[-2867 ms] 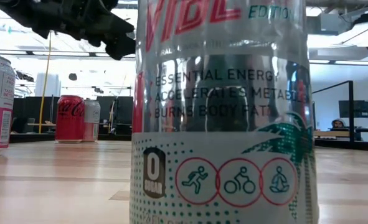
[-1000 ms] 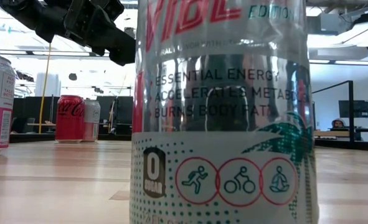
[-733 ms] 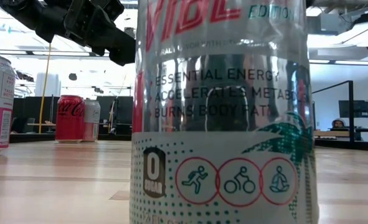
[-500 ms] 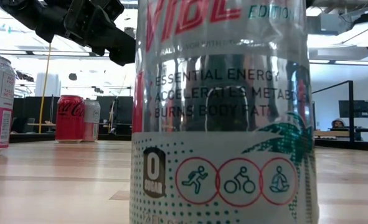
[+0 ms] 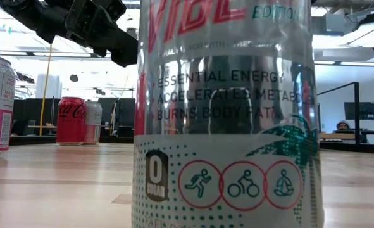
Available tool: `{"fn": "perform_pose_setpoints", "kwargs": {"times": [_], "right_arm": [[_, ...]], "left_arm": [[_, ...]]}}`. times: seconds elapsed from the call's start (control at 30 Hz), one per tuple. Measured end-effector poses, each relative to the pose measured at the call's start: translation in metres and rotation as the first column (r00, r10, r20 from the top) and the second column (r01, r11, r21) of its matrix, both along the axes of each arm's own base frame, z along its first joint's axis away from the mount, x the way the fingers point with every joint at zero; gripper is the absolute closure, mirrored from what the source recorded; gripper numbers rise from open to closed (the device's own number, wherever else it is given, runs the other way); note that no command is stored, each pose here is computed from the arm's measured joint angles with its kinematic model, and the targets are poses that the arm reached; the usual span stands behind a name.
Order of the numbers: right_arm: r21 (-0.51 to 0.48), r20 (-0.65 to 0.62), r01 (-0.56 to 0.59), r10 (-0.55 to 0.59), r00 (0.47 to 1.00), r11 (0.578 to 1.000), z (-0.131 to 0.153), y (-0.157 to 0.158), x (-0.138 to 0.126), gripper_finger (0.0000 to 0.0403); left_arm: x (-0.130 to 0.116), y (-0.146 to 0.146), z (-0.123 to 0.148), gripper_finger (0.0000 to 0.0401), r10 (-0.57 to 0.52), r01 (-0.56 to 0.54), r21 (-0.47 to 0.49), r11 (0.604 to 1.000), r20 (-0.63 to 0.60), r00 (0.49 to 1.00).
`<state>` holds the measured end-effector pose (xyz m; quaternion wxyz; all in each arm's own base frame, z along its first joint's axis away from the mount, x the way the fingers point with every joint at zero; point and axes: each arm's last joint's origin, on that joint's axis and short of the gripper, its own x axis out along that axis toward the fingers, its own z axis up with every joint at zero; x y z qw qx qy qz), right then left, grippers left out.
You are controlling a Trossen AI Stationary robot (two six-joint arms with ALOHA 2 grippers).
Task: Place canned beverage on shelf
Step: Put the black blue soda can on the shelf
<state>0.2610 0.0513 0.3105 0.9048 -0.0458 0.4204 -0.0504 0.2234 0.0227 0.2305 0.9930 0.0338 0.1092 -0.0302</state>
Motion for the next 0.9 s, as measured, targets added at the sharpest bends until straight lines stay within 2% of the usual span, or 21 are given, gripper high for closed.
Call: {"fn": "perform_pose_setpoints", "kwargs": {"times": [0.13, 0.33, 0.53, 0.67, 0.83, 0.9], "right_arm": [[-0.025, -0.016, 0.127, -0.128, 0.992, 0.992, 0.014, -0.024, -0.026, 0.0111], [-0.071, -0.03, 0.325, -0.327, 0.944, 0.943, 0.027, -0.068, -0.056, 0.0111], [-0.129, -0.05, 0.423, -0.432, 0.901, 0.897, 0.034, -0.112, -0.079, 0.0111], [-0.078, -0.049, 0.485, -0.49, 0.871, 0.871, 0.038, -0.14, -0.098, 0.0111], [-0.026, -0.047, 0.596, -0.596, 0.802, 0.803, 0.037, -0.17, -0.121, 0.0111], [0.002, -0.054, 0.601, -0.6, 0.798, 0.799, 0.03, -0.179, -0.126, 0.0111]], "left_arm": [[0.0, 0.0, 0.001, 0.0028, 0.001, -0.001, 0.001, 1.0, 0.005, 1.0], [0.0, 0.0, 0.001, 0.0028, 0.003, -0.003, 0.002, 1.0, 0.007, 1.0], [0.0, 0.0, 0.001, 0.0028, 0.007, -0.007, 0.01, 1.0, 0.008, 1.0], [0.0, 0.0, 0.001, 0.0028, 0.007, -0.007, 0.01, 1.0, 0.007, 1.0], [0.0, 0.0, 0.0, 0.0028, 0.005, -0.005, 0.02, 1.0, 0.001, 1.0], [0.0, 0.001, 0.0, 0.0028, 0.013, -0.013, 0.022, 1.0, 0.0, 1.0]]}}
